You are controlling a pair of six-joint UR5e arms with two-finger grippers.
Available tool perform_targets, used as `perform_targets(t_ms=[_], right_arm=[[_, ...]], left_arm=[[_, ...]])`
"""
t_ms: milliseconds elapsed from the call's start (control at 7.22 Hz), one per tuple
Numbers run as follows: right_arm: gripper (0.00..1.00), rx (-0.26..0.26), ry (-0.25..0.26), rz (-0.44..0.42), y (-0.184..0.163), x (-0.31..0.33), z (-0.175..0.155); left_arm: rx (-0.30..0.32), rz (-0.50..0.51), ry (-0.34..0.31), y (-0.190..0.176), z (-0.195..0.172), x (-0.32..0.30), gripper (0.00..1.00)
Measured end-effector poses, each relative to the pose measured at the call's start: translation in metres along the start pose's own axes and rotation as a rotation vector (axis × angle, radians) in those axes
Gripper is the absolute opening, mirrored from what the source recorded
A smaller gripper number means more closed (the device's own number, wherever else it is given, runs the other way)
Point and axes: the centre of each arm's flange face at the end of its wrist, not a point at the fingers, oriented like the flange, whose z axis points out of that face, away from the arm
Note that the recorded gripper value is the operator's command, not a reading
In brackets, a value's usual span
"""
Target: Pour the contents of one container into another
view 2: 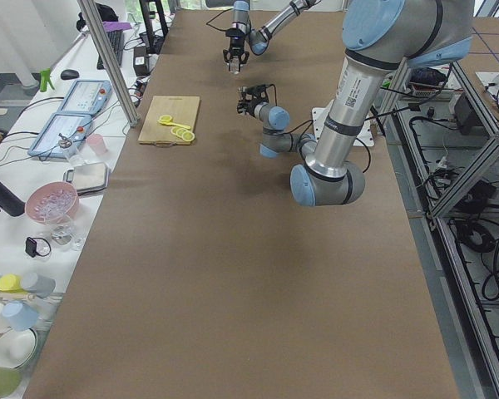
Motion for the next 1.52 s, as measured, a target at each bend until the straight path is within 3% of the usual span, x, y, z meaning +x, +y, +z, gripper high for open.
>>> perform_targets(t_ms=[1108, 1523], right_arm=[[0.0, 0.016, 0.013, -0.014, -0.008, 0.004, 0.0], [0.0, 0.022, 0.038, -0.017, -0.033, 0.007, 0.003]], left_arm=[[0.004, 0.001, -0.002, -0.002, 0.0, 0.0, 0.0], [0.004, 0.002, -0.004, -0.002, -0.001, -0.001, 0.0]])
